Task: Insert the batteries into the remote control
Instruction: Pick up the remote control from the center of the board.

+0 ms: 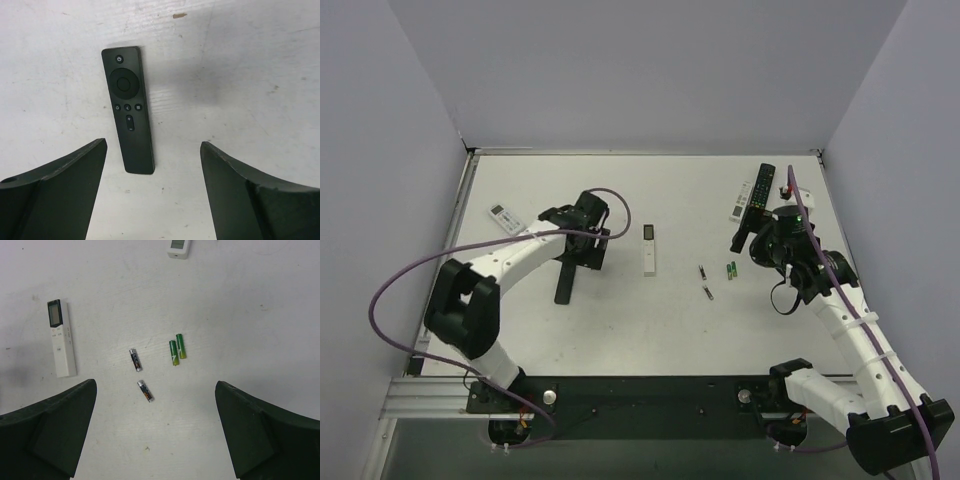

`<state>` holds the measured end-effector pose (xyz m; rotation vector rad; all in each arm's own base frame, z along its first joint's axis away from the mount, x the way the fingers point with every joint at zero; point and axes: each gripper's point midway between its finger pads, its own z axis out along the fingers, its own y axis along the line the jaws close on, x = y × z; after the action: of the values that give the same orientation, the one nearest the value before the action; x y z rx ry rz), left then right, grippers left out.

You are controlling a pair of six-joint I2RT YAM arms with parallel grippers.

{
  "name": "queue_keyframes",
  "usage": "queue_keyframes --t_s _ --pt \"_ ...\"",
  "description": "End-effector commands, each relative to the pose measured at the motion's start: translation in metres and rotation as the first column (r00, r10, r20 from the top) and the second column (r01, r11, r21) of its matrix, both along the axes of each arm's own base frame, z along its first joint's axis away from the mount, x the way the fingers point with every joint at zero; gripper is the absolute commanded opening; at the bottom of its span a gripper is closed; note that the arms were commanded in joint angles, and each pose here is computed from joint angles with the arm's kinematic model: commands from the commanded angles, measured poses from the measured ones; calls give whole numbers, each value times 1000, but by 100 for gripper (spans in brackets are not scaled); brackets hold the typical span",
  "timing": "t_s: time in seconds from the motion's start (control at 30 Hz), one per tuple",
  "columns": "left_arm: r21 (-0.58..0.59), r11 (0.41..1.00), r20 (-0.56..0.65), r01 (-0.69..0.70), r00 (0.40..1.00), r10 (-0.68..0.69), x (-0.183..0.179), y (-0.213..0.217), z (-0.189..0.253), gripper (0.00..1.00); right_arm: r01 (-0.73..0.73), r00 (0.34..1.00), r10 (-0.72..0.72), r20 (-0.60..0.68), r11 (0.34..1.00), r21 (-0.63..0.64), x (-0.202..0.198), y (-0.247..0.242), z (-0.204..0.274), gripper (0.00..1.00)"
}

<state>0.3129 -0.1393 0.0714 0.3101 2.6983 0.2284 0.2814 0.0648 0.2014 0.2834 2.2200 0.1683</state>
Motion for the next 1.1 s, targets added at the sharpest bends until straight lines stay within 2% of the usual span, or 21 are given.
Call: queue_keyframes --t_s 0.0,0.2,0.4,0.63,0.8,1.07 --pt "-264 964 175 -18 982 67 4 -9 70 87 127 991 -128 31 992 24 7 -14 10 100" --pt "-424 905 306 -24 937 167 -14 15 116 90 215 970 -224 89 971 104 10 -19 15 100" --pt "-442 894 294 -65 931 214 -32 24 111 90 236 957 -249 149 966 103 -1 -30 23 100" --pt "-507 854 339 -120 883 325 -24 27 118 90 196 956 -194 219 980 12 -17 -43 30 100" --pt "-540 822 303 -180 870 390 -24 23 116 90 131 951 -138 278 990 44 -30 -37 40 100" --pt "-541 785 258 -303 828 497 -26 29 107 91 11 956 -32 291 997 73 -53 -21 22 100"
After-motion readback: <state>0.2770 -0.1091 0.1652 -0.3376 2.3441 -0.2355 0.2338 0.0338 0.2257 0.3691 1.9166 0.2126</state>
